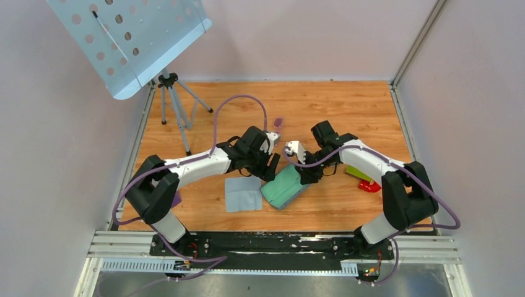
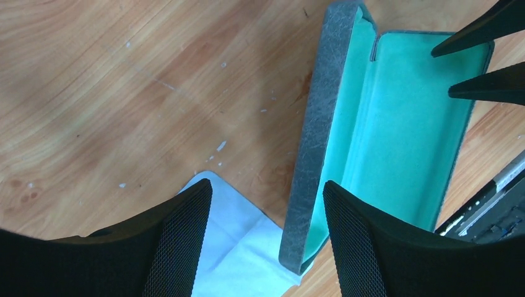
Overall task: Organize the sunglasses
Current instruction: Adjust the sunglasses case at the center of the board.
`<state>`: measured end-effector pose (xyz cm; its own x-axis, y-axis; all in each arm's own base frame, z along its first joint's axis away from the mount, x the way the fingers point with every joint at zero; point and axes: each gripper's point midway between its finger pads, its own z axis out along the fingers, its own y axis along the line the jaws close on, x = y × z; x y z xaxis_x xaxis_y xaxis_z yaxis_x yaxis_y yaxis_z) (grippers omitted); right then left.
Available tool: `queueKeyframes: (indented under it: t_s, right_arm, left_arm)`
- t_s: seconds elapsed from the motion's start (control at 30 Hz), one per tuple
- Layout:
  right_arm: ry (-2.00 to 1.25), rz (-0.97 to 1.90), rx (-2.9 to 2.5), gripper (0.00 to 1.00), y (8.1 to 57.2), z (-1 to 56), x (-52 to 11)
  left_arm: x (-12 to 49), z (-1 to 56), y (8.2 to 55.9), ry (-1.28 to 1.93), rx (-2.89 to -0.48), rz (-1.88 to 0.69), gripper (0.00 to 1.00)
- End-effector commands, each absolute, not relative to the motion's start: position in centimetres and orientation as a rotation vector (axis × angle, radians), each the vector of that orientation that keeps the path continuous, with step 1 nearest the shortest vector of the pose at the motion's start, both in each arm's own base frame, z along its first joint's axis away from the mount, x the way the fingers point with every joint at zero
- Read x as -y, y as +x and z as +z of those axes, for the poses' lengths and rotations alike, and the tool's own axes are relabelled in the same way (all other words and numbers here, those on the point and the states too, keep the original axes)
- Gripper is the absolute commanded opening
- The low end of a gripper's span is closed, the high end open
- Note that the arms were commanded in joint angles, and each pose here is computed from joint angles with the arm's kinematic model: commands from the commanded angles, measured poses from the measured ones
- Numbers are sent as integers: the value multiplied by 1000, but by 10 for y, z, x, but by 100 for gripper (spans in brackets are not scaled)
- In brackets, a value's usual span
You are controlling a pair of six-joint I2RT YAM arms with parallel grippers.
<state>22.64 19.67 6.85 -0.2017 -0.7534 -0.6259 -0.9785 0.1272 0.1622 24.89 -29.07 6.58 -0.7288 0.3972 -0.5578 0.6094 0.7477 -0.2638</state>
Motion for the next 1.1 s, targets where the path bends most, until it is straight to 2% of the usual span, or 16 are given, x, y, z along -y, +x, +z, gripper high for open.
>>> queueKeyframes:
  t_s: [0.0,0.13,0.27,0.3,0.33,0.57,0.7,0.87,1.07]
  right_arm:
    - [-1707,713,-2083,35,219,45,-185]
    - [-1735,710,-2119,34,207,31,-177]
    - [-1765,698,-2142,34,199,19,-169]
    - [-1769,700,-2147,34,198,17,-168]
    - [-1771,704,-2150,34,196,15,-167]
    - [-1738,734,-2188,34,194,8,-170]
    - [-1706,744,-2188,34,196,15,-174]
    - [-1670,745,-2096,34,197,62,-181]
    - [-1653,768,-1984,38,174,115,-178]
  left_arm:
    - [311,66,251,769,-2441,-712,70]
    - [320,75,241,747,-2442,-825,76]
    - [291,87,250,619,-2483,-628,85]
    - [283,92,252,595,-2475,-578,97]
    - [276,100,256,568,-2454,-536,99]
    - [235,141,268,403,-2304,-372,100]
    - [216,146,265,333,-2283,-314,100]
    - [183,128,252,307,-2384,-177,100]
    - [157,117,235,221,-2395,-144,98]
